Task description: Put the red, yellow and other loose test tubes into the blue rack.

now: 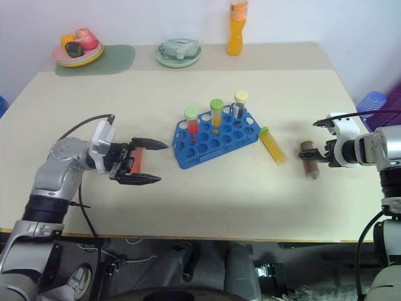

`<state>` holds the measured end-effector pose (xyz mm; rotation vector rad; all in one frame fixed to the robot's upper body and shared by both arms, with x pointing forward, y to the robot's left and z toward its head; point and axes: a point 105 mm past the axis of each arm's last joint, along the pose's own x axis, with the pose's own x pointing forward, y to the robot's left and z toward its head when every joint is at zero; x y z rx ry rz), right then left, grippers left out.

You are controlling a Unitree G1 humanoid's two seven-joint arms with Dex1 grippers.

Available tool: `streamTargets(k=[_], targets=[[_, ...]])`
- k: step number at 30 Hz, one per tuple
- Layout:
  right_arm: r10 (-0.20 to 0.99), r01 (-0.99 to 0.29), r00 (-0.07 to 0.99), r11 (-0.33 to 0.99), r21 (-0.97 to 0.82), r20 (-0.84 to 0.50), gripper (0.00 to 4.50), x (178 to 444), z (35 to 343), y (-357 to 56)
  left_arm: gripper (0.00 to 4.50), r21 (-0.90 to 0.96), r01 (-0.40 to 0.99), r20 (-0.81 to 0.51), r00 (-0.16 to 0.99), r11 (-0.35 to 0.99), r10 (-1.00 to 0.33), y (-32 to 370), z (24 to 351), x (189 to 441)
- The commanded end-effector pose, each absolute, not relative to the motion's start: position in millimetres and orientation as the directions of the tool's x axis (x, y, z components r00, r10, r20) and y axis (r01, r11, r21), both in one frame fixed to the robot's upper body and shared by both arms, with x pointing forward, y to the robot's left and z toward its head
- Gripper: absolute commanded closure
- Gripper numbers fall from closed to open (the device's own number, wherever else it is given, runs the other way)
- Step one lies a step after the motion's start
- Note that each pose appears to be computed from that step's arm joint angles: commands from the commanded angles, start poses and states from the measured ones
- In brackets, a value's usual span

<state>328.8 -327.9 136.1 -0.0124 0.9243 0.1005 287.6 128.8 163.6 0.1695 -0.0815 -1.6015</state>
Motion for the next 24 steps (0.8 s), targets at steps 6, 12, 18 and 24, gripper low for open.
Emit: streamTargets(k=[6,12,18,24], targets=[[0.094,-0.115,0.607,0.993,0.030,-0.789,0.00,344,144,-323,0.06,0.150,0.988,-0.052,-0.017,-0.024,-0.999,132,164,286],[0.092,-0.169,0.580,0.986,-0.009,-0.809,0.84,346,134,-319,0.00,0.138,0.990,-0.044,0.007,0.001,-0.999,136,164,284],[0.087,-0.242,0.565,0.968,-0.064,-0.820,3.24,345,125,-316,0.00,0.141,0.990,-0.046,0.033,0.026,-0.998,138,165,284],[0.095,-0.345,0.593,0.927,-0.145,-0.800,3.24,341,122,-313,0.00,0.140,0.988,-0.039,0.067,0.061,-0.997,143,166,284]])
